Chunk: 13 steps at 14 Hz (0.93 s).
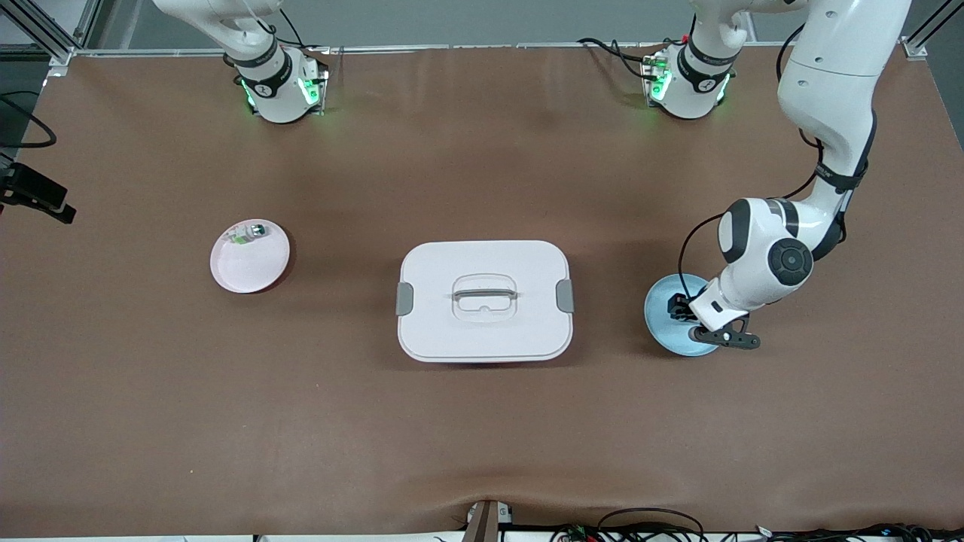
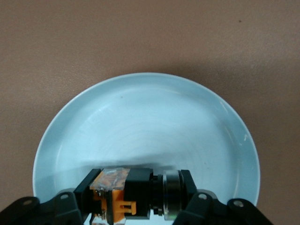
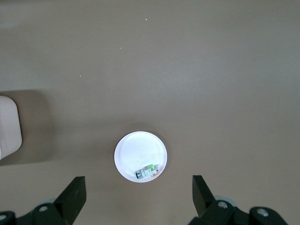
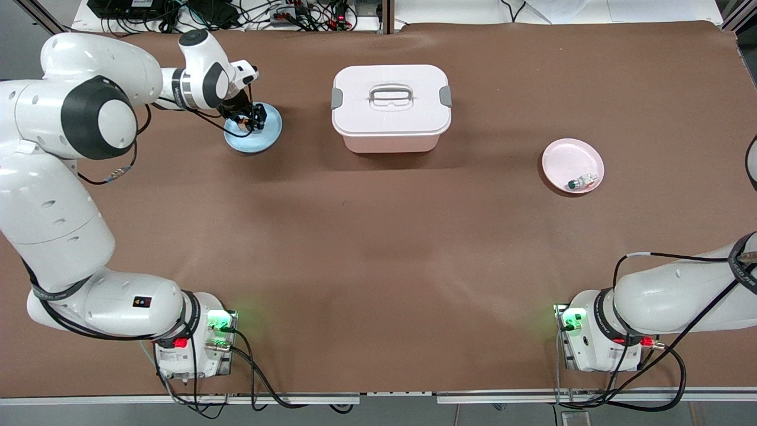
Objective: Transfer orange switch to right arm and place
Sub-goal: 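Lift the orange switch off the blue plate with the left gripper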
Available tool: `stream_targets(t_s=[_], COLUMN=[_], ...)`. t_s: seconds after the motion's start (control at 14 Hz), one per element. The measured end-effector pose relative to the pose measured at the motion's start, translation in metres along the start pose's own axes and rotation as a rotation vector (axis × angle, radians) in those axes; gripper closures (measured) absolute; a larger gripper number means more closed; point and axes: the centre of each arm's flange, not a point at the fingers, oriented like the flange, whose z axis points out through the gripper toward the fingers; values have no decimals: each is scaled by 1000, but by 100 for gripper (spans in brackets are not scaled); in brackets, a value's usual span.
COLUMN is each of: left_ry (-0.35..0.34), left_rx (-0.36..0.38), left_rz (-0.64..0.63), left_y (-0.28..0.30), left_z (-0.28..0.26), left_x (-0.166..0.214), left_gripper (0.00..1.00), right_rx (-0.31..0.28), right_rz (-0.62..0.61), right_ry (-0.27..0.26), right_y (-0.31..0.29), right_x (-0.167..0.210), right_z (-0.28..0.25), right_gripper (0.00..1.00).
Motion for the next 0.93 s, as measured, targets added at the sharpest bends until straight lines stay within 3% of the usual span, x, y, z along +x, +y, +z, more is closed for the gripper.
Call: stream_targets(t_s=[0.21,0.64,0.93], left_ry=[-53,-186,-242], left_rx=[-46,-176,-312], left_rz=[-120,-379,-704], left_y=[8,47,73], left_z=[-35,-178,-252], left_x=[0,-5,-1], left_gripper=[27,27,27], right_rx=[0,0,0], right_rz=[0,0,0], right_ry=[0,0,0], right_y=[0,0,0], right_x=[0,0,0], right_z=[0,0,0], right_gripper=[0,0,0])
